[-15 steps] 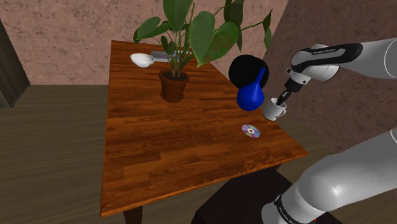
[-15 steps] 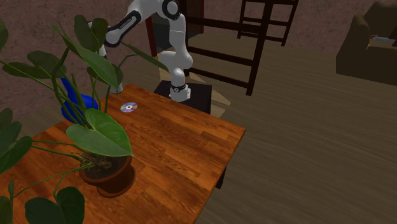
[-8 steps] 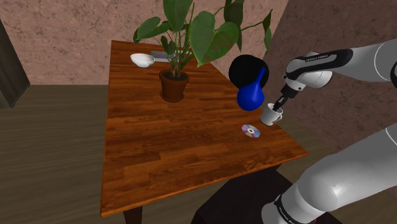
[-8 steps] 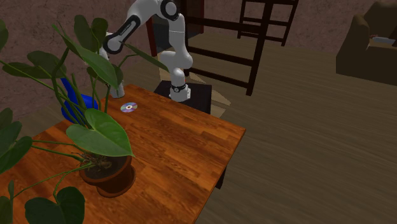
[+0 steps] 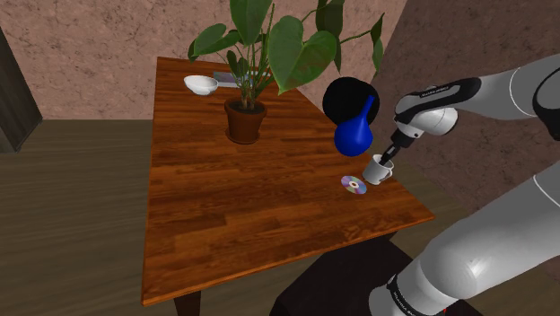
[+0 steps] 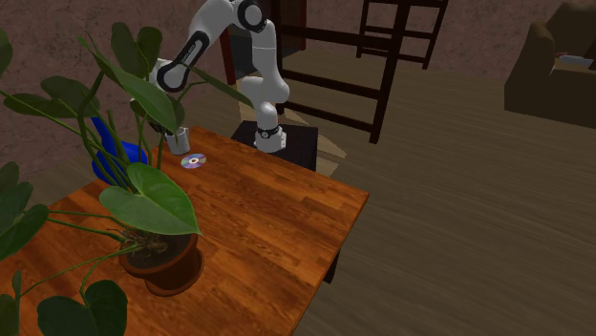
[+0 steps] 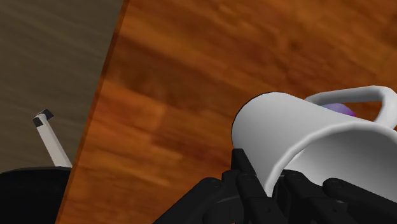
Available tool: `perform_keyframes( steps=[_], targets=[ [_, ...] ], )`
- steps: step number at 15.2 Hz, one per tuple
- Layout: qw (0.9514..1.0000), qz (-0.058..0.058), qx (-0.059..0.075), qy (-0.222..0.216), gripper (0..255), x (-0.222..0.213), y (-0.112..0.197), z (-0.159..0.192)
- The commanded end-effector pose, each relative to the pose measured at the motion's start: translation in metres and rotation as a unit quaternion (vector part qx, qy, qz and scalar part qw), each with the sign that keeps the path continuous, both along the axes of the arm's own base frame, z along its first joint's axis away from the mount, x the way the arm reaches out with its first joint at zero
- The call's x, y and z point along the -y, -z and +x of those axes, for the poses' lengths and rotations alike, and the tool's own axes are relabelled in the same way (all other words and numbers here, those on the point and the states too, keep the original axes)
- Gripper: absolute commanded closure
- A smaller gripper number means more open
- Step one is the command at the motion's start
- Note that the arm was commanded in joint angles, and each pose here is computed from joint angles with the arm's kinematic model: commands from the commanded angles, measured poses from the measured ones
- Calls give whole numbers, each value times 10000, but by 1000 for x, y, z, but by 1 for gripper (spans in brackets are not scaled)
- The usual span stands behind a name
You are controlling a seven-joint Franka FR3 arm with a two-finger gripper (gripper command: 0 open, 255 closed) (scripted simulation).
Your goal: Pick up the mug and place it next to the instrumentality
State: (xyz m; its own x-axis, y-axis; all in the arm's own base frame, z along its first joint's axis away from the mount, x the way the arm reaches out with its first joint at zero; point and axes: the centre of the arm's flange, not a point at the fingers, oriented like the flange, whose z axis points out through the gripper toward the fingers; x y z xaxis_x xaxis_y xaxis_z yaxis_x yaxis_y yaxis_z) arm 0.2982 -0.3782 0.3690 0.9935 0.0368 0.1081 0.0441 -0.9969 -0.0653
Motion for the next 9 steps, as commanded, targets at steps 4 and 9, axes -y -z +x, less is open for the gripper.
perform_keyframes(
  steps=[4, 9],
  targets=[
    [10000, -4, 1, 1, 255, 1, 11, 1],
    [10000, -4, 1, 1, 0, 1, 11, 1]
  ],
)
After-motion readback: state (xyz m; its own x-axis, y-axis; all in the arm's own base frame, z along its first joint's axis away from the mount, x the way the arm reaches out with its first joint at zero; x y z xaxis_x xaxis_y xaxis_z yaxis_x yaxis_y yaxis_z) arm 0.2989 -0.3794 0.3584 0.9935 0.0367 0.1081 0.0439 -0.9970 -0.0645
